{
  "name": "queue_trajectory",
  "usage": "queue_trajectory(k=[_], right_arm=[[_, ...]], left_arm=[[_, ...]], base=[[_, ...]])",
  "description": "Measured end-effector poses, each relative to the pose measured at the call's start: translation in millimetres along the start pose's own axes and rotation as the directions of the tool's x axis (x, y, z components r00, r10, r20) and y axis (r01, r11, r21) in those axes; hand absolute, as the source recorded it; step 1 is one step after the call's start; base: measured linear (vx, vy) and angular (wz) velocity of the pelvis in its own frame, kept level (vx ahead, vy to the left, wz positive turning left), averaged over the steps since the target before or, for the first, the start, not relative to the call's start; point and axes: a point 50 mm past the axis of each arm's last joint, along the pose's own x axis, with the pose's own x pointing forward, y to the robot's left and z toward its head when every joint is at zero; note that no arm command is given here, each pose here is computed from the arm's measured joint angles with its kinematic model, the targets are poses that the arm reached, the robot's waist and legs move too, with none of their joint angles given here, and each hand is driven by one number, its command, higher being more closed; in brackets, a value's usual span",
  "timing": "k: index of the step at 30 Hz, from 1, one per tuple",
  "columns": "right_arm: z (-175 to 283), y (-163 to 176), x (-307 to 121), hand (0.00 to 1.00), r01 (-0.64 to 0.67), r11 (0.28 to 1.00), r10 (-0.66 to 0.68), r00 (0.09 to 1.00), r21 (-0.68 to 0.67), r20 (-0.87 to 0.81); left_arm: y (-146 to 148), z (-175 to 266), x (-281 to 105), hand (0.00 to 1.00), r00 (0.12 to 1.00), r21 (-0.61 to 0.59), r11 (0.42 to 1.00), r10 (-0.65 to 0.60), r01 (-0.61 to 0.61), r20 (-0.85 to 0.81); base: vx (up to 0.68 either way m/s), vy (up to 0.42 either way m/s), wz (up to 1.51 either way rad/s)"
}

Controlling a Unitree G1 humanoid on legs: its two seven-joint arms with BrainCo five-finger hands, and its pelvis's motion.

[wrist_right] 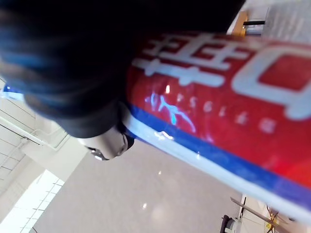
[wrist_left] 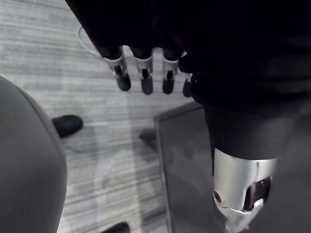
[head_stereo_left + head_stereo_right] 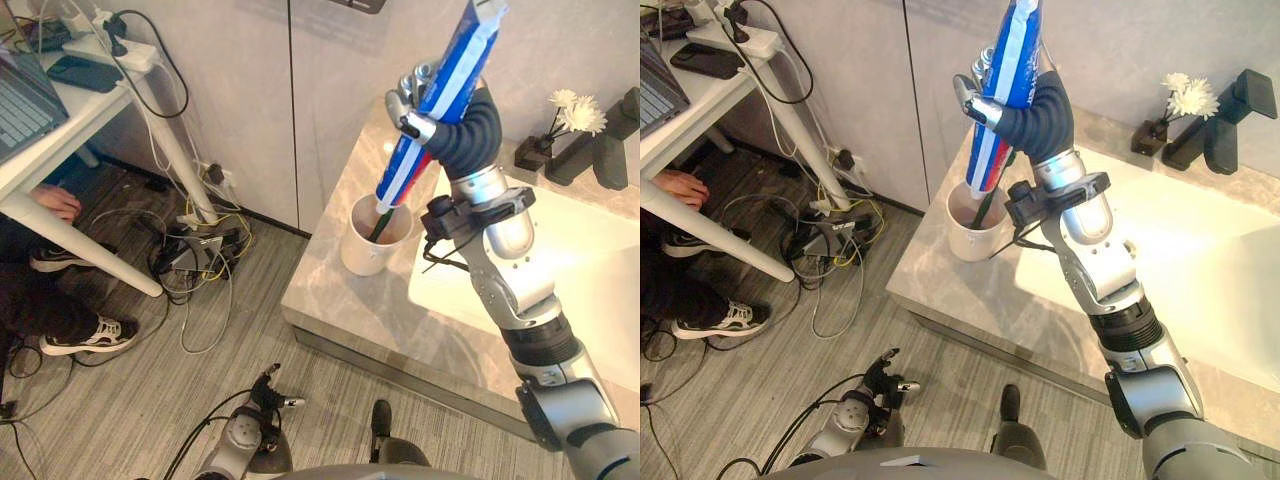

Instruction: Organize washtable

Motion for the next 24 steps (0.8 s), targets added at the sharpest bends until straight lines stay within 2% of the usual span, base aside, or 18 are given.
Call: queue_trajectory(k=[11,24], right_arm=[[6.7,20.2,0.9,1.00,-0.082,0.996,0.081,0.996,0.031,0.032],[4.4,19.8,0.6,1.00,-0.082,0.996,0.082,0.996,0.031,0.019]], left_arm=[[0.1,-0.3,0.0,0.00,1.000,0.000,1.000,0.001,-0.001,-0.003],[0.0,-0.1,0.1,0.00,1.000,0.001,1.000,-0.001,0.001,-0.002]], base=[[0.00,0.000,0.00],[0.00,0.000,0.00]])
